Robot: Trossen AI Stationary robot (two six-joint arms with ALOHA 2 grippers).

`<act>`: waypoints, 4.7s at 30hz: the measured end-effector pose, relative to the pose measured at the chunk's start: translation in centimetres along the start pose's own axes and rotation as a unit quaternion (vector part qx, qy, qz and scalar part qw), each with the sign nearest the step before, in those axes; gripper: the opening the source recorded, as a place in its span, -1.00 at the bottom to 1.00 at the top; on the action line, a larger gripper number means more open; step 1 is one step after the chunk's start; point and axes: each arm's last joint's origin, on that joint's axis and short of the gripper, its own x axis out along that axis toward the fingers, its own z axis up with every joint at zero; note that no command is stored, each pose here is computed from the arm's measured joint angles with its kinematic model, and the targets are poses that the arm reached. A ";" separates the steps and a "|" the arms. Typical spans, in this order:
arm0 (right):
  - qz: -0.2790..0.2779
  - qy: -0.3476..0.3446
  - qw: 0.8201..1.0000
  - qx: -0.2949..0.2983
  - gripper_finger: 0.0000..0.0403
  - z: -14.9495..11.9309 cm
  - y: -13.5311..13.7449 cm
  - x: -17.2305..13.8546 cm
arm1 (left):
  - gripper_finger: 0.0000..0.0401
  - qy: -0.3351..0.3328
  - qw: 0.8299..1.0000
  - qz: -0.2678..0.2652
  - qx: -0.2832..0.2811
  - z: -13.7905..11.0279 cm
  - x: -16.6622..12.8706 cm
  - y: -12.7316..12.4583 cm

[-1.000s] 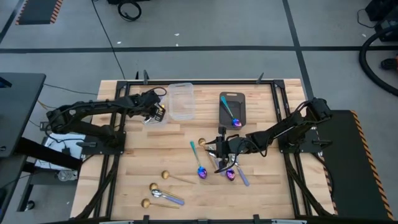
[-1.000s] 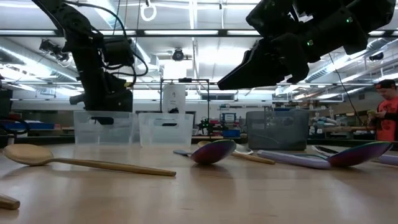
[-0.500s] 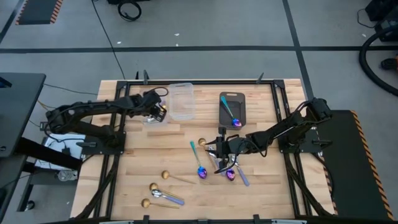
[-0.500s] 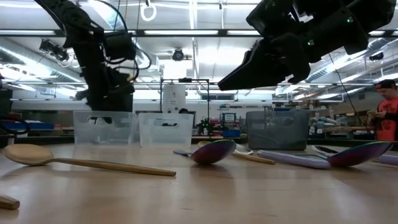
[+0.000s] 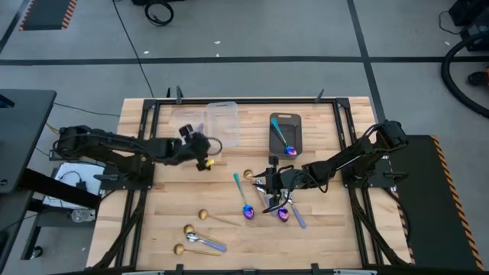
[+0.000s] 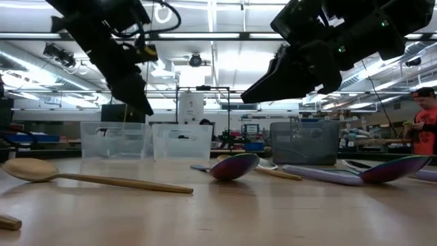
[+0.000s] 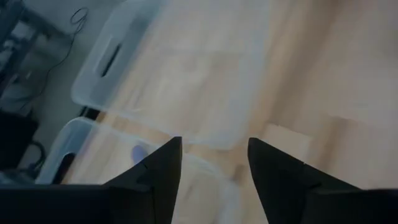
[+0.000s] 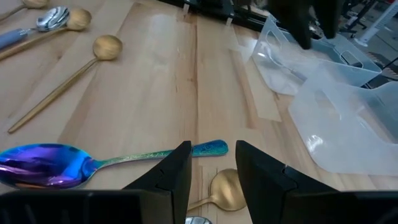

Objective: Sort silverware by color (type)
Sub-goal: Put the gold spoon into the right transparent bin

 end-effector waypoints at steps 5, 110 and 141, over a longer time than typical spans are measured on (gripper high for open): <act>-0.001 0.005 1.000 -0.001 -0.33 -0.1 -0.1 0.0 | -0.05 -0.004 0.999 -0.031 0.007 -0.1 -1.3 -1.8; -0.108 0.027 0.994 -0.008 -0.33 -0.5 -2.8 0.7 | -0.48 0.203 0.914 -0.299 0.186 -1.5 -3.9 -20.4; -0.094 0.029 0.995 0.009 -0.33 -0.6 -2.6 0.7 | -0.96 0.182 0.952 -0.200 0.142 1.0 -4.8 -15.4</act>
